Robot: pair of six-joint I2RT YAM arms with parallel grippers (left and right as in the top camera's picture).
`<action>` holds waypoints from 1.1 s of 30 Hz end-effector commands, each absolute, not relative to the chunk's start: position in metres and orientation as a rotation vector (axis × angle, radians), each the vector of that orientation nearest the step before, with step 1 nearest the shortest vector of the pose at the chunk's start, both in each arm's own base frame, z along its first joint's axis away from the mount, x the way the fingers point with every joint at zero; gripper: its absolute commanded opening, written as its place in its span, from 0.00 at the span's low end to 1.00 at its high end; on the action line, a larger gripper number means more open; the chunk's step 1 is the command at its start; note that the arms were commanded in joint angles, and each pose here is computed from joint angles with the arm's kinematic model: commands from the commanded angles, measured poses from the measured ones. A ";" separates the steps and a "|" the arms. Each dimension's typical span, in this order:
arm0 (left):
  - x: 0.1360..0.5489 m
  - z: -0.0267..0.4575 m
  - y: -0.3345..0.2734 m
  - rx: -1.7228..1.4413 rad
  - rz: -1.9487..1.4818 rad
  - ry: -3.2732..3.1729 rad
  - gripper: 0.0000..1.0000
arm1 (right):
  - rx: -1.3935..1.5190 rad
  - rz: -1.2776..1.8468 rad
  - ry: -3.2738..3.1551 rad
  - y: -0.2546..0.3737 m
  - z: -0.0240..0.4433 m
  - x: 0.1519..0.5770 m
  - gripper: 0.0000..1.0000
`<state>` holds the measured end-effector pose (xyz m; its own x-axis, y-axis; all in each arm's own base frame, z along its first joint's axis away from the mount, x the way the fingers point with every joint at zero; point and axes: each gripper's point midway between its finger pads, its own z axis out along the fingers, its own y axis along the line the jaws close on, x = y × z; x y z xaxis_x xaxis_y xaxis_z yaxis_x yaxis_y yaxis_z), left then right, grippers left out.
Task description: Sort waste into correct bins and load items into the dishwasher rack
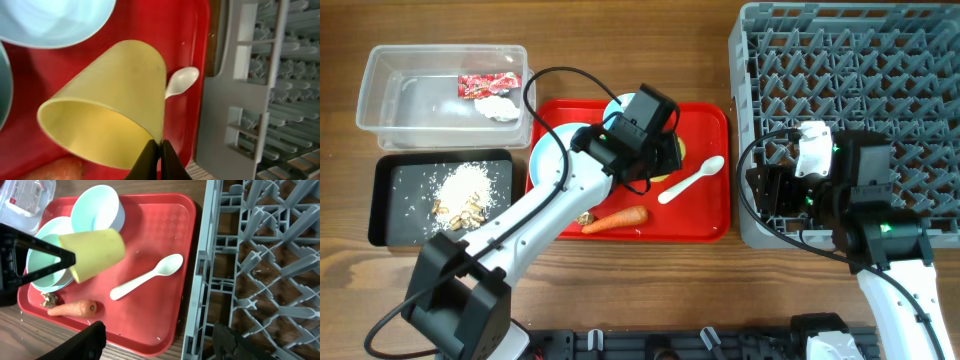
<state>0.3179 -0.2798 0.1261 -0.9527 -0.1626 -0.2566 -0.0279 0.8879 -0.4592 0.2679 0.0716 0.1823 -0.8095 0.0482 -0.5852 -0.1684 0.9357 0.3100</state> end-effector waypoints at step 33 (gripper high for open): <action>0.314 0.082 -0.269 -0.072 -0.497 2.878 0.09 | -0.081 0.452 2.453 0.069 0.189 0.271 0.72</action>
<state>0.3119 -0.2719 0.0956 -0.9712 -0.1030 -0.2149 -0.0158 0.9275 -0.3734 0.2680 0.0716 0.1824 -0.8090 0.0483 -0.5858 -0.1686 0.9357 0.3099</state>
